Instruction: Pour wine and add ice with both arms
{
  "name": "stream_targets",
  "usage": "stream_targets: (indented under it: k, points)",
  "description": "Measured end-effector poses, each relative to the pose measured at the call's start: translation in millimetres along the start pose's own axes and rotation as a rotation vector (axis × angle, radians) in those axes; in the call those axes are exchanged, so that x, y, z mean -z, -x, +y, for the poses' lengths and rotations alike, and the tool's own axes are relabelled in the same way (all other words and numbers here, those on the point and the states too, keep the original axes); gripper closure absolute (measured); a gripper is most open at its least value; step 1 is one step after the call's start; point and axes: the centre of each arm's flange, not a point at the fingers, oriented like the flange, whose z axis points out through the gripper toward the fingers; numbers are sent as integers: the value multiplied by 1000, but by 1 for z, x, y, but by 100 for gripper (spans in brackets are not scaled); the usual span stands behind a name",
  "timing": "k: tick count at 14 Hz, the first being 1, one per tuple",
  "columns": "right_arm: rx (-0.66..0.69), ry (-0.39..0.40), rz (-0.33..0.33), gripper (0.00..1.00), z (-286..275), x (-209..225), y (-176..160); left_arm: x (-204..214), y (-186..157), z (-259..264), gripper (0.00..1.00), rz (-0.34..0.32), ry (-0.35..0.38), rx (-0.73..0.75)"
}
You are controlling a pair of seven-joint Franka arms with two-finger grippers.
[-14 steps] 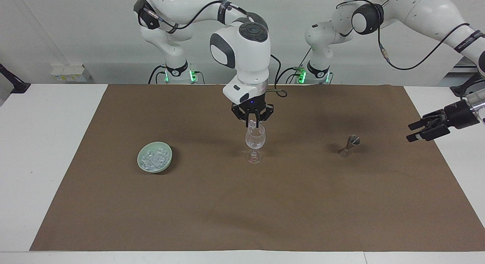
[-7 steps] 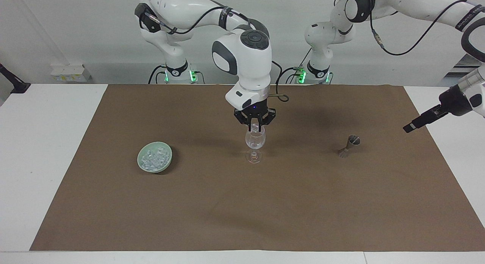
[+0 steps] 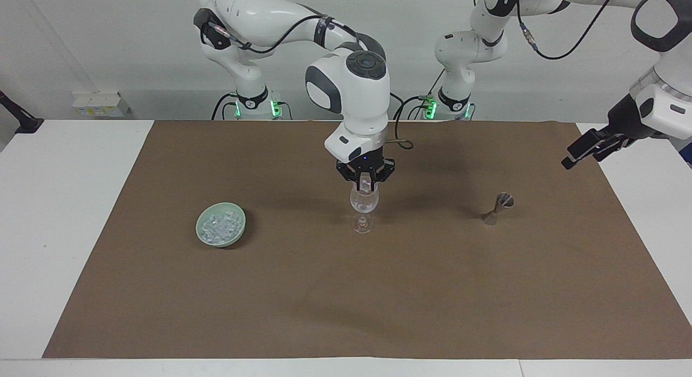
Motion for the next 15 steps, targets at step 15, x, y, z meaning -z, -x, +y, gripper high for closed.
stream_targets:
  k: [15]
  points:
    - [2, 4, 0, 61, 0, -2, 0, -30, 89, 42, 0, -57, -121, -115]
